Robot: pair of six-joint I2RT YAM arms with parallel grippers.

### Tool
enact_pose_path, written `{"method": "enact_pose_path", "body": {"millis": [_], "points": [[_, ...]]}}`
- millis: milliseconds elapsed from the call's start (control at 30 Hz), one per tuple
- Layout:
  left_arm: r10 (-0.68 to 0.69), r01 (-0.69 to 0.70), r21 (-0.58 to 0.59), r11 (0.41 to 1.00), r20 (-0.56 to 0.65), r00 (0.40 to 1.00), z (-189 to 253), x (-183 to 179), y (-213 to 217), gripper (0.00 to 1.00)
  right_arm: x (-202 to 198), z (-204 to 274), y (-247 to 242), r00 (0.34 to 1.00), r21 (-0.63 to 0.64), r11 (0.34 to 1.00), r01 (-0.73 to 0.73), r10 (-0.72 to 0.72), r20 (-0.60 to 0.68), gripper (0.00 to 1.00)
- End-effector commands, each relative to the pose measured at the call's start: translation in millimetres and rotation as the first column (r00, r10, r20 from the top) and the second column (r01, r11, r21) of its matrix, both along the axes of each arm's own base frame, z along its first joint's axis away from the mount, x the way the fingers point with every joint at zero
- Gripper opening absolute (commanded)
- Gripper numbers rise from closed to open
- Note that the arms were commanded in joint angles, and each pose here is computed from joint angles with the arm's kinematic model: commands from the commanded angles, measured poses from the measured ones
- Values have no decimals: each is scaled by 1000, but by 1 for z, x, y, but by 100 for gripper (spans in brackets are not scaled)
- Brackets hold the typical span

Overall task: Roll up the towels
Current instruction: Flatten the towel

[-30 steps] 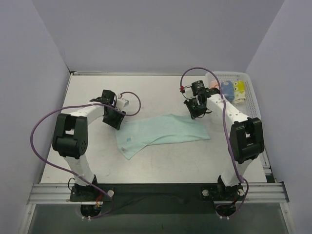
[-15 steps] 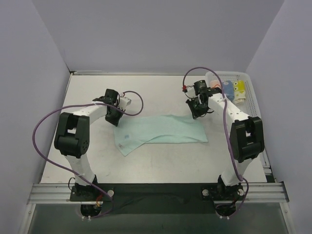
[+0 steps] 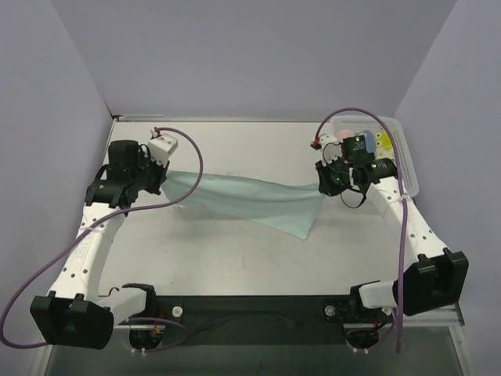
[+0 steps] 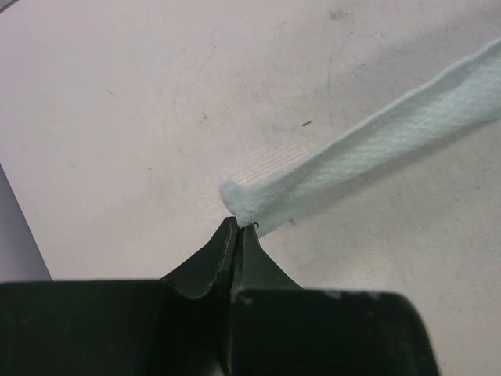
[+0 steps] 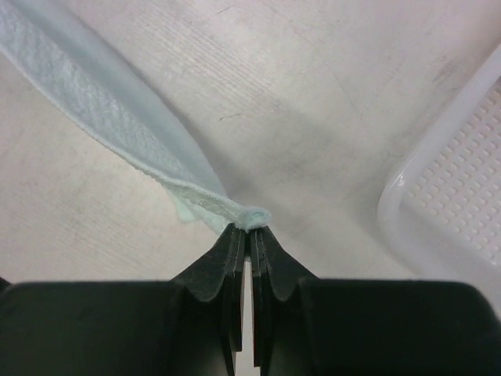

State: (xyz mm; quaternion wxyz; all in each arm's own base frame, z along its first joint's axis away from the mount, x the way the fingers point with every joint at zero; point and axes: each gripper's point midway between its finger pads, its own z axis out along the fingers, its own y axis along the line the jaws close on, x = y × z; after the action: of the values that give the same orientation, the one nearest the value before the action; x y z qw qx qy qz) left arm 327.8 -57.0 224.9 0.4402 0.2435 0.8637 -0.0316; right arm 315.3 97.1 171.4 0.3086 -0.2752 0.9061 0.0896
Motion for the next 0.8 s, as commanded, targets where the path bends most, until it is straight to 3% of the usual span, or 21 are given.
{"method": "enact_pose_path", "body": {"millis": [0, 233, 400, 533, 767], "points": [[-30, 29, -29, 999, -18, 999, 8, -33, 4, 0, -35, 12, 1, 997, 29, 997, -71, 71, 8, 0], [-19, 20, -6, 1000, 114, 993, 51, -101, 16, 0, -98, 57, -11, 984, 55, 995, -85, 75, 160, 0], [2, -4, 22, 1000, 101, 995, 43, -128, 25, 0, -112, 60, -10, 988, 83, 994, -72, 59, 146, 0], [6, -7, 33, 999, 18, 1000, 20, -116, 25, 0, -83, 38, 1, 995, 77, 995, -65, 59, 82, 0], [53, -37, 111, 993, -148, 988, -60, -41, 34, 0, 0, -10, 8, 1000, -7, 1000, -10, 10, 25, 0]]}}
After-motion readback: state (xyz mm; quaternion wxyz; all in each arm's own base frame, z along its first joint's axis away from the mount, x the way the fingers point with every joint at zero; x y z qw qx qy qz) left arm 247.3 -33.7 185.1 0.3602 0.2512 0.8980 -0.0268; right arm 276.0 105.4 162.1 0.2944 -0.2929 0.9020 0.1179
